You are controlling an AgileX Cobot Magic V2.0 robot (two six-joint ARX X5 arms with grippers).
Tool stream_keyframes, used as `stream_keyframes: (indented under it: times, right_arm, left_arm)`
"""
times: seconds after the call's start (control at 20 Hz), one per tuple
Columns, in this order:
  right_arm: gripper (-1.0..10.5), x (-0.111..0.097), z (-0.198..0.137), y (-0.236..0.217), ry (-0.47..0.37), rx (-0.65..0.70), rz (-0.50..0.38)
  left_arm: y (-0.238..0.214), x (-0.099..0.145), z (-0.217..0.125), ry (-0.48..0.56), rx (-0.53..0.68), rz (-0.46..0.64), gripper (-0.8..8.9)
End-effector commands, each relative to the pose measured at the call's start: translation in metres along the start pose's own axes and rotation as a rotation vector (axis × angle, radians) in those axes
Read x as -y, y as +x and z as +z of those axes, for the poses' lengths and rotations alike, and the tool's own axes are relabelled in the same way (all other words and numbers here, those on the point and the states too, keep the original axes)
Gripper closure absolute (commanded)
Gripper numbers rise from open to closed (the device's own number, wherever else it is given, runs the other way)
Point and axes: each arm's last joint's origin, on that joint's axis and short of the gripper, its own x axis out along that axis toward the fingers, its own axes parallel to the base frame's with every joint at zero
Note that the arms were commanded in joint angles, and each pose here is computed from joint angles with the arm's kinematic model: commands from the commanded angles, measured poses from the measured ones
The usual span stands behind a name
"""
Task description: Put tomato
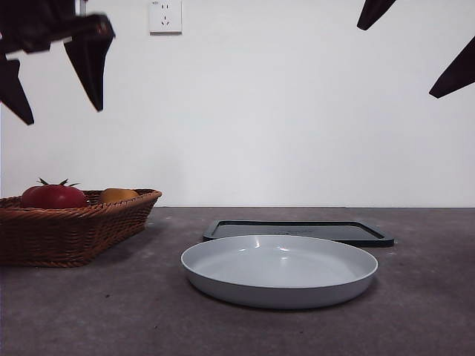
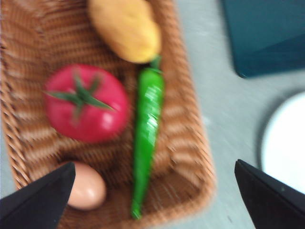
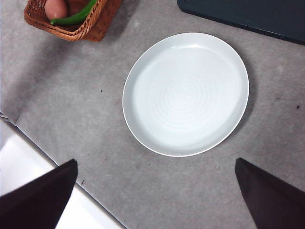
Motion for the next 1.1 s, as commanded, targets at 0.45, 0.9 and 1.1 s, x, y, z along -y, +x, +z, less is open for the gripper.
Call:
stream_keyframes:
  times: [0.45, 0.9, 1.1]
  right_arm:
    - [3.6, -0.002, 0.003, -0.001, 0.004, 0.012, 0.003]
    - [3.6, -0.002, 0.003, -0.001, 0.012, 0.012, 0.003]
    - [3.6, -0.002, 0.003, -0.001, 0.012, 0.012, 0.003]
  left_arm:
    - [0.082, -0.039, 0.038, -0.020, -0.059, 0.082, 1.98]
    - [0.121, -0.046, 0.036, -0.022, -0.127, 0.093, 2.01]
    - [0.137, -0.048, 0.031, -0.028, -0.191, 0.091, 2.33]
